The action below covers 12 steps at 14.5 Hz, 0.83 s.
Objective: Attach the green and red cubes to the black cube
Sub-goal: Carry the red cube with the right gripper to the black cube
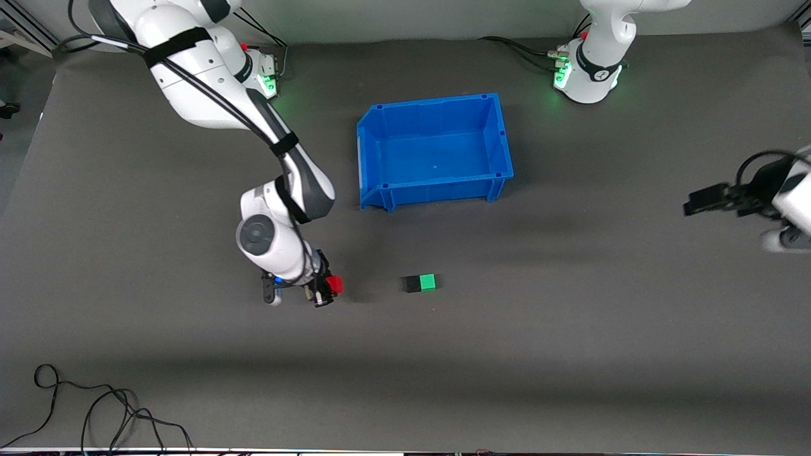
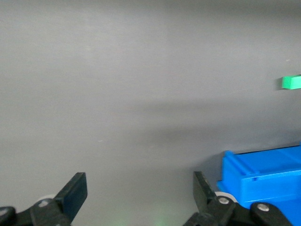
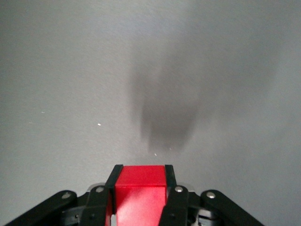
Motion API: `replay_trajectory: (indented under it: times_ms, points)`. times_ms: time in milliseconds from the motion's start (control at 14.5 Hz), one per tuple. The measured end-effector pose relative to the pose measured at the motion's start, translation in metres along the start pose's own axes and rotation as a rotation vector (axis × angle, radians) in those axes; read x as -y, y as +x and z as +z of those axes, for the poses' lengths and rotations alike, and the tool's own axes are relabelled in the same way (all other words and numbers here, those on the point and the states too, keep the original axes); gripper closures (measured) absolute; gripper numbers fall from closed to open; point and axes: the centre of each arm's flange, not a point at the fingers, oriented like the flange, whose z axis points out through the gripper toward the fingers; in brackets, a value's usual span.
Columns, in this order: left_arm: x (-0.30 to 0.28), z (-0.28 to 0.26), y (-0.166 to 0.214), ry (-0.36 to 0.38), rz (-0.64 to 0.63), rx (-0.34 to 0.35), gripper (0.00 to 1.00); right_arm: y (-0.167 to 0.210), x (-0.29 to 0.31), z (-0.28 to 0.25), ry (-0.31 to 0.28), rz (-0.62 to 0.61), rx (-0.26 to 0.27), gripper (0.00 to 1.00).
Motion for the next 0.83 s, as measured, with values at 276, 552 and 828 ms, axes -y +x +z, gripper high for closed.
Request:
replay_trajectory:
  times_ms: [276,552,828]
  points:
    - [-0.034,-0.005,-0.017,0.046,0.070,-0.011,0.00,-0.048,0.007,0.008,-0.018,0.088,-0.021,0.61]
    - [-0.040,-0.003,-0.027,0.051,0.083,-0.053,0.00,-0.095,0.004,0.034,-0.011,0.137,-0.019,0.61]
    - [-0.035,-0.005,-0.036,0.050,0.079,-0.056,0.00,-0.123,-0.001,0.055,-0.008,0.125,-0.028,0.61]
